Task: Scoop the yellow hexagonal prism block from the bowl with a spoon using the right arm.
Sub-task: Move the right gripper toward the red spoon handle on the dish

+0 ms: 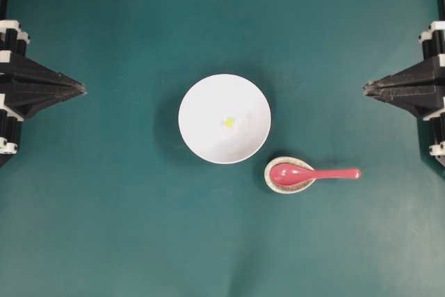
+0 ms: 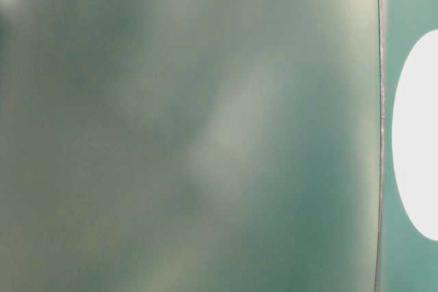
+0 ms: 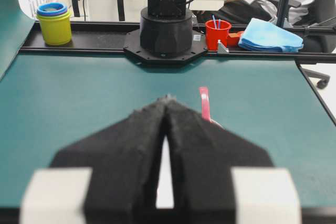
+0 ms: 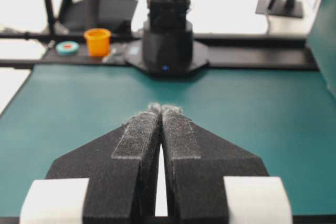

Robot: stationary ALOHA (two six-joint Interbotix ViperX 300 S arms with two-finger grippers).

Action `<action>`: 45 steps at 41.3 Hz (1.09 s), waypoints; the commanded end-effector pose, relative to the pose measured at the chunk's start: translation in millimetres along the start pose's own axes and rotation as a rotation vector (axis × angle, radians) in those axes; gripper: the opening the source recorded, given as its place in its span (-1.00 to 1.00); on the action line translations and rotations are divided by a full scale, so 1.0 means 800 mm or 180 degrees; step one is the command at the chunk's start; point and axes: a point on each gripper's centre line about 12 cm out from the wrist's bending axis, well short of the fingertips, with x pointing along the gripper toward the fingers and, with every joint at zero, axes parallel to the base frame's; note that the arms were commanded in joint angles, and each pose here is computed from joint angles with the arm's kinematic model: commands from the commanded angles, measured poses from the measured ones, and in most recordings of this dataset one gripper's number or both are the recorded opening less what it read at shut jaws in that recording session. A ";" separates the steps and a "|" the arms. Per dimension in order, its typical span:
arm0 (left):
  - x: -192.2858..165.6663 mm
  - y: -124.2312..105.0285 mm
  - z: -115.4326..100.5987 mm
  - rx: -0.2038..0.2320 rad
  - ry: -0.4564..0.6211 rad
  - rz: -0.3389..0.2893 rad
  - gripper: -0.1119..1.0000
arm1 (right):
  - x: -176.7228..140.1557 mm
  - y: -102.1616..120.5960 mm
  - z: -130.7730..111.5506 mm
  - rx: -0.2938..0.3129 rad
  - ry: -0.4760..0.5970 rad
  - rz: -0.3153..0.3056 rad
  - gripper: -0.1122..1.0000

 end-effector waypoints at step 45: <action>0.012 -0.002 0.001 0.0027 0.0058 -0.0032 -0.78 | 0.011 -0.002 -0.021 0.0228 0.0429 -0.0060 0.22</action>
